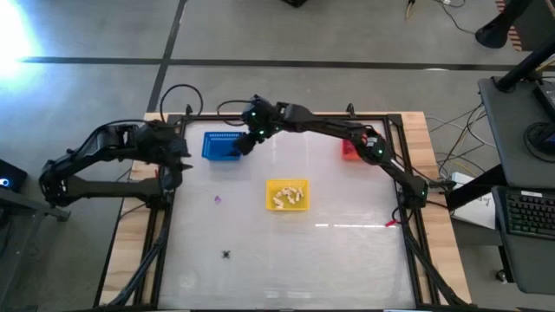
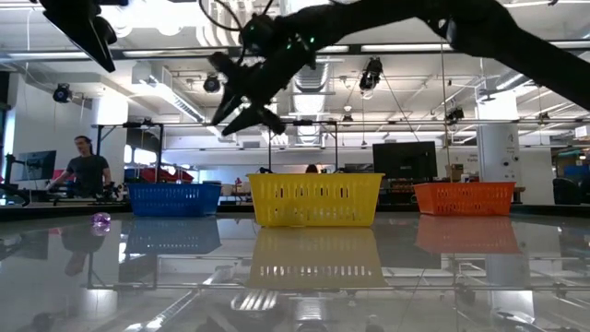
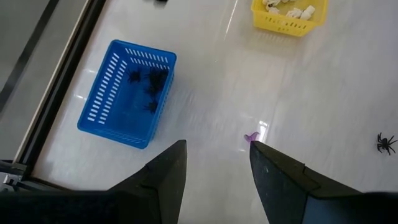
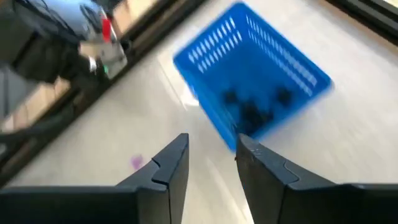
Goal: Sort Halloween decoration
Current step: Put the purple witch hat toy into the orange bin
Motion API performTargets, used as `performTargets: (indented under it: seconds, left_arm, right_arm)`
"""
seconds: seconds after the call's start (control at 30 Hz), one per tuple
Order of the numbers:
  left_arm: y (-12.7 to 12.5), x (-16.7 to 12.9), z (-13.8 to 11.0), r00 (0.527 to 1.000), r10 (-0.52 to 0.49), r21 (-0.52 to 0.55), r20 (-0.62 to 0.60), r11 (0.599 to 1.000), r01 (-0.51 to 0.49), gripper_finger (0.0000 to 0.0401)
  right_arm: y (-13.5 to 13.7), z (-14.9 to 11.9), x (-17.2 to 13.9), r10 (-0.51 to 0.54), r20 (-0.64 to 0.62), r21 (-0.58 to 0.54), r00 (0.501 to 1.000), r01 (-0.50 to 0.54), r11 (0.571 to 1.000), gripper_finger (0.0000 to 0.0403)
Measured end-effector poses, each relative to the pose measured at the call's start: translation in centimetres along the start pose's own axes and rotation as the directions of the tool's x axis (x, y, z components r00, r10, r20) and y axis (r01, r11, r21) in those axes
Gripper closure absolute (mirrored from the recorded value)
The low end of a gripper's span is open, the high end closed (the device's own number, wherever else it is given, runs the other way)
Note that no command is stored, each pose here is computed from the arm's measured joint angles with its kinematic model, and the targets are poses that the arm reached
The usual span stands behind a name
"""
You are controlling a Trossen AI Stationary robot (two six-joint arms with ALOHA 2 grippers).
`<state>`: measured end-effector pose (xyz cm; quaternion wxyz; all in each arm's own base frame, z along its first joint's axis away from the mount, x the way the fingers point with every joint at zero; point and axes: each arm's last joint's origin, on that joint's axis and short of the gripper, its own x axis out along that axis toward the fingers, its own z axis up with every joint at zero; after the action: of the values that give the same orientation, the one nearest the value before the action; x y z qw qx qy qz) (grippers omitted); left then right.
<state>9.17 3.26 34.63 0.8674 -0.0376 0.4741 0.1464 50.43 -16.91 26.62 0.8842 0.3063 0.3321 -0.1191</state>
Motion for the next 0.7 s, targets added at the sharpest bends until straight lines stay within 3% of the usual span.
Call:
performTargets:
  seconds: [0.2,0.5,0.7]
  left_arm:
    - [0.0,0.6,0.5,0.999,-0.003,-0.001,-0.032,1.000,0.003,0.0241]
    - [-0.3,1.0,0.5,0.994,-0.108,-0.040,-0.032,0.993,0.107,0.0221]
    - [-0.5,3.7,-0.6,0.990,-0.114,-0.029,-0.083,0.993,0.112,0.0206]
  right_arm:
    - [1.8,-0.6,-5.7,-0.070,-0.135,-0.055,0.988,0.063,0.997,0.0275]
    - [5.4,-2.3,-12.9,-0.302,-0.141,-0.132,0.943,0.285,0.949,0.0275]
    - [8.0,-3.8,-16.7,-0.348,-0.138,-0.153,0.927,0.327,0.932,0.0275]
